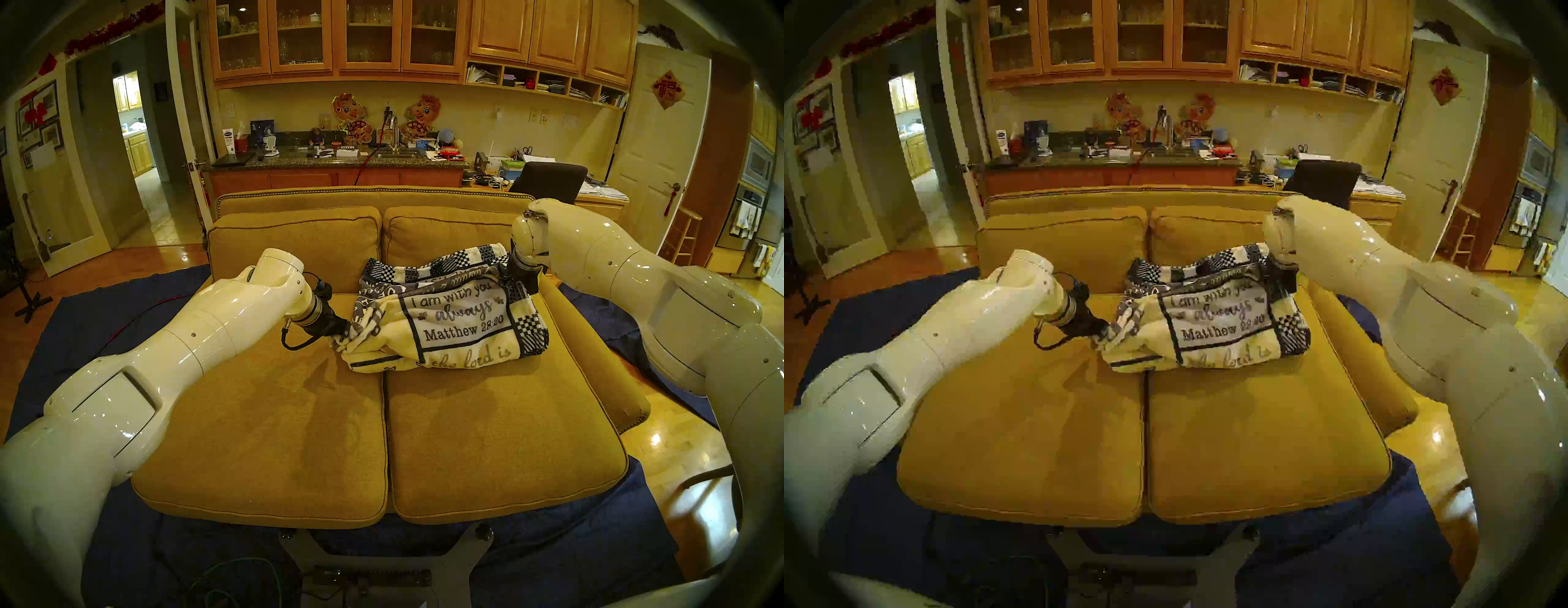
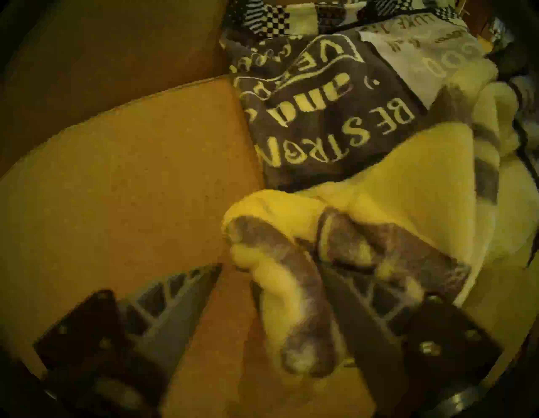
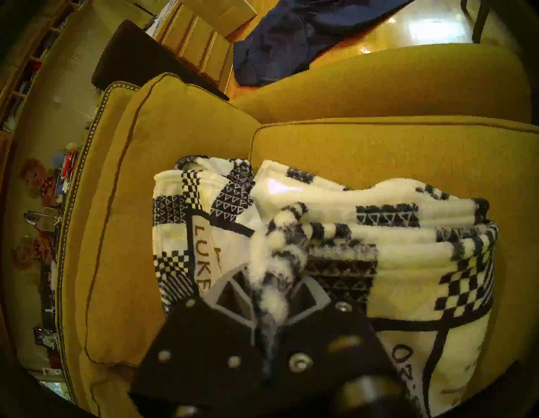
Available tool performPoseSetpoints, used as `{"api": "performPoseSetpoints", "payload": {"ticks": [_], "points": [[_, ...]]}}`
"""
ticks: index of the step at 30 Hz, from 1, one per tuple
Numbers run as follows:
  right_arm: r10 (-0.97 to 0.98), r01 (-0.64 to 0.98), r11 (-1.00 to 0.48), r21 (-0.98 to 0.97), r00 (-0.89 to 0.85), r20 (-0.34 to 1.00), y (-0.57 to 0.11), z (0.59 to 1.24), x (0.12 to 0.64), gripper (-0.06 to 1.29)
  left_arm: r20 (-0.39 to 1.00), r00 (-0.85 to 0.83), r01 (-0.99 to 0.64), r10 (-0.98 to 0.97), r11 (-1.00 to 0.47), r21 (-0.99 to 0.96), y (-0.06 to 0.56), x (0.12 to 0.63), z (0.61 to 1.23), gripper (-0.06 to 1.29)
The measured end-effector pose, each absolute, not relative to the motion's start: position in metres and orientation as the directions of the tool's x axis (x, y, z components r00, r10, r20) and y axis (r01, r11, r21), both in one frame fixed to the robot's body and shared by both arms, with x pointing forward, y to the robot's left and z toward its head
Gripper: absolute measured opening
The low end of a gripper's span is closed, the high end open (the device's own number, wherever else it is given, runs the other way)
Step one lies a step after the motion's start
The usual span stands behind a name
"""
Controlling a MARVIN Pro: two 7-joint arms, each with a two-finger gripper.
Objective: Fold the blanket in half twice
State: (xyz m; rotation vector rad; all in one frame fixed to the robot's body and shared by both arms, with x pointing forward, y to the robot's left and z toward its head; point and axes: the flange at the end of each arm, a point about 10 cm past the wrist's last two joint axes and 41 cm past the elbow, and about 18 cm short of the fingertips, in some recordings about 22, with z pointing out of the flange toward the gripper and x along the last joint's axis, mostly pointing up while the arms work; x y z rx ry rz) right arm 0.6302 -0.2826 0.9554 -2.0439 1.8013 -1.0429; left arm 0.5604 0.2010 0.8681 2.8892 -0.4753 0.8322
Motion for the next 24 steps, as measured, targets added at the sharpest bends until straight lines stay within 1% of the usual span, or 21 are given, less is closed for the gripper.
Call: {"api": "performPoseSetpoints", "payload": {"ticks": [2,4,5,6,18,24], "points": [[-0.934,-0.775,-0.222,-0.592,-0.006,0.358,-0.282,0.955,0.63,0.0,0.533,0.802,-0.322,-0.271,-0.947,0.003,0.201,0.562,0.869,0.79],[-0.933,-0.775,-0.222,-0.592,-0.008,0.36,-0.282,0.955,0.631,0.0,0.532,0.801,-0.32,-0.274,-0.947,-0.006,0.201,0.563,0.87,0.93],[-0.932,-0.774,-0.223,-0.592,-0.009,0.362,-0.282,0.955,0.631,0.0,0.531,0.801,-0.318,-0.276,-0.948,-0.014,0.202,0.565,0.87,1.05],[-0.93,-0.774,-0.223,-0.592,-0.012,0.366,-0.282,0.954,0.632,0.0,0.529,0.801,-0.312,-0.28,-0.95,-0.03,0.204,0.568,0.871,1.2],[-0.913,-0.77,-0.242,-0.59,-0.025,0.407,-0.277,0.952,0.637,0.0,0.526,0.793,-0.264,-0.308,-0.951,-0.159,0.226,0.589,0.891,1.21],[-0.901,-0.768,-0.259,-0.586,-0.026,0.432,-0.274,0.95,0.639,0.0,0.534,0.775,-0.264,-0.338,-0.941,-0.212,0.225,0.599,0.906,1.21]]}}
